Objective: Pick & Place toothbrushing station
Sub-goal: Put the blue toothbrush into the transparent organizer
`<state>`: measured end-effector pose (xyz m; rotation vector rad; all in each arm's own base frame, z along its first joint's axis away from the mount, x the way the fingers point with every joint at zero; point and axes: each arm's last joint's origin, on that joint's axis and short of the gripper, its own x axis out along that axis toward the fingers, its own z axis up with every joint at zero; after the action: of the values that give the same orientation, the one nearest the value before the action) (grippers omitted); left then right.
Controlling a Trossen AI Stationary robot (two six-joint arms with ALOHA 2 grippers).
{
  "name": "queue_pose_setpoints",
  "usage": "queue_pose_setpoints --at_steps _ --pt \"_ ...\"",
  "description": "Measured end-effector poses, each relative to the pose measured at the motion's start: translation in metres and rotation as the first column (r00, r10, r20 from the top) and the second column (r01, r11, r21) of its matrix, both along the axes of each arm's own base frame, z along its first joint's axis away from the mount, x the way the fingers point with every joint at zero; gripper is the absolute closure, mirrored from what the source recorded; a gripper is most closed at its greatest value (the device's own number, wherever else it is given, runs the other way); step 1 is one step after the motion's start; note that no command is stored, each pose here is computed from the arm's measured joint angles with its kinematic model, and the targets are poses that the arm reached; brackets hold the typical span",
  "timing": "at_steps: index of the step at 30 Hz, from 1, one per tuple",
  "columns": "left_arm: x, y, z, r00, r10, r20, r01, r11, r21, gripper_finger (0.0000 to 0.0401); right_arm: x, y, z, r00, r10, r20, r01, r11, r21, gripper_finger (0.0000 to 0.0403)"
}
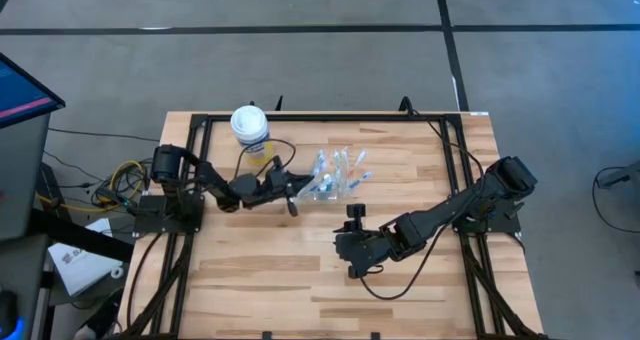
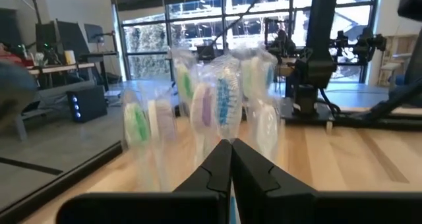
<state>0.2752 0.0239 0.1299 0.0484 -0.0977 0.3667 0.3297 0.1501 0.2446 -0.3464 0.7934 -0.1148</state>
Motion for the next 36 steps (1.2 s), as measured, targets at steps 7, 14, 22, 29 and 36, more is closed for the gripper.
queue_pose_setpoints --at_steps 7,14,22,29,36 --pt "-0.0036 -0.0012 -0.0029 1.0 -0.003 -0.016 0.003 1.0 -0.002 0.0401 0.0001 0.0 0.0001 1.0 0.0 0.001 0.0 1.0 0.001 0.028" --pt "-0.0052 0.0 -0.0038 0.999 0.037 -0.021 -0.037 0.999 -0.005 0.0401 0.0001 0.0 0.0001 1.0 -0.006 0.003 0.006 1.0 0.007 0.028" --pt "-0.0054 0.0005 -0.0057 0.997 0.058 -0.04 -0.059 0.998 -0.008 0.0401 0.0 0.0003 0.0001 1.0 -0.006 0.003 0.006 1.0 0.008 0.028" --pt "-0.0055 0.0006 -0.0059 0.998 0.06 -0.034 -0.061 0.998 -0.031 0.0393 0.0 0.0003 0.0001 1.0 -0.006 0.003 0.006 1.0 0.008 0.028" --pt "-0.0056 0.0006 -0.0055 0.998 0.058 -0.027 -0.059 0.997 -0.047 0.036 0.0 0.0003 0.0001 1.0 -0.006 0.003 0.006 1.0 0.008 0.0281"
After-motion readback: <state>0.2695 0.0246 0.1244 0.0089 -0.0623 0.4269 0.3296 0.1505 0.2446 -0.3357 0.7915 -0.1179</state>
